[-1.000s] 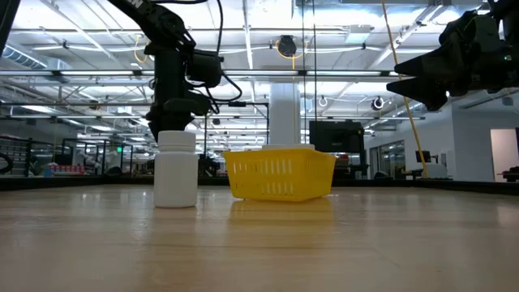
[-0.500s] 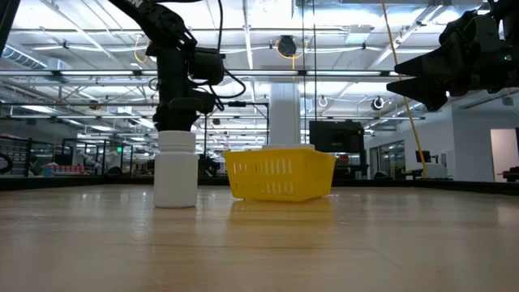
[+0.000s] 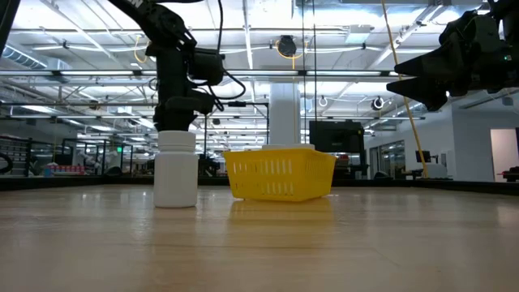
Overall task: Pick and place pill bottles into a basket
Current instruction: Put the white medicine bottle into the yellow bin
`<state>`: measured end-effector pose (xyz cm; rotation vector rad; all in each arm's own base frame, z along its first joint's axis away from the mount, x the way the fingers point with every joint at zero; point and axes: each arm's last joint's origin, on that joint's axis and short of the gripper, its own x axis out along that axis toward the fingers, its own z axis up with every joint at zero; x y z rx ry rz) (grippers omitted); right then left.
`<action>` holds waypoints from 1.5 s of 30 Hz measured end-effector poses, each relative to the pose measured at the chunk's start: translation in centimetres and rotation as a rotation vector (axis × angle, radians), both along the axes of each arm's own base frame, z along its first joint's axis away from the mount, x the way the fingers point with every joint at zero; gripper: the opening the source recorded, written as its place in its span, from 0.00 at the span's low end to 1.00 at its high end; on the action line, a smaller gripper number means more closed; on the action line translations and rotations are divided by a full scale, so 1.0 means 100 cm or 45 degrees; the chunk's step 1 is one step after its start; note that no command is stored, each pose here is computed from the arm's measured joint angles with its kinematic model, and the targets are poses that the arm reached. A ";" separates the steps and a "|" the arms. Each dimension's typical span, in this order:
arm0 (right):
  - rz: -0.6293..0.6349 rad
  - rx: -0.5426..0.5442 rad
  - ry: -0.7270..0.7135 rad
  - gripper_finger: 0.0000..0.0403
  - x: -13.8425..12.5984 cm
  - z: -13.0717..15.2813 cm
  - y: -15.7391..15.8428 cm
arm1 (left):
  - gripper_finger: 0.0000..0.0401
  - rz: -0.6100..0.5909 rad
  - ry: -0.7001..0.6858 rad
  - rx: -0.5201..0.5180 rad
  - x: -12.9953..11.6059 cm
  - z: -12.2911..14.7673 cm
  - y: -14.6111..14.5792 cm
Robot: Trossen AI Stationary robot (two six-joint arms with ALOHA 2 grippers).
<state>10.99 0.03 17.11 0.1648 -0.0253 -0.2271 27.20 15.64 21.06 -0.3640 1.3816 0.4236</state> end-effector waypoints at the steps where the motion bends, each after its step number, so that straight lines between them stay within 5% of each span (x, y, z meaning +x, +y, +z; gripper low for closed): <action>1: 0.000 0.000 0.000 0.66 0.000 0.000 0.000 | 0.88 -0.003 0.003 -0.003 -0.001 0.000 0.001; 14: 0.000 0.000 0.000 0.66 0.000 0.000 0.000 | 0.88 0.022 -0.019 -0.037 -0.006 0.000 0.010; 26: 0.000 0.000 0.000 0.66 0.000 0.000 0.000 | 0.88 -0.011 0.097 -0.130 0.002 -0.033 0.015; 45: 0.000 -0.001 0.017 0.66 0.000 -0.001 0.000 | 0.87 -0.044 0.113 -0.130 -0.001 -0.031 0.013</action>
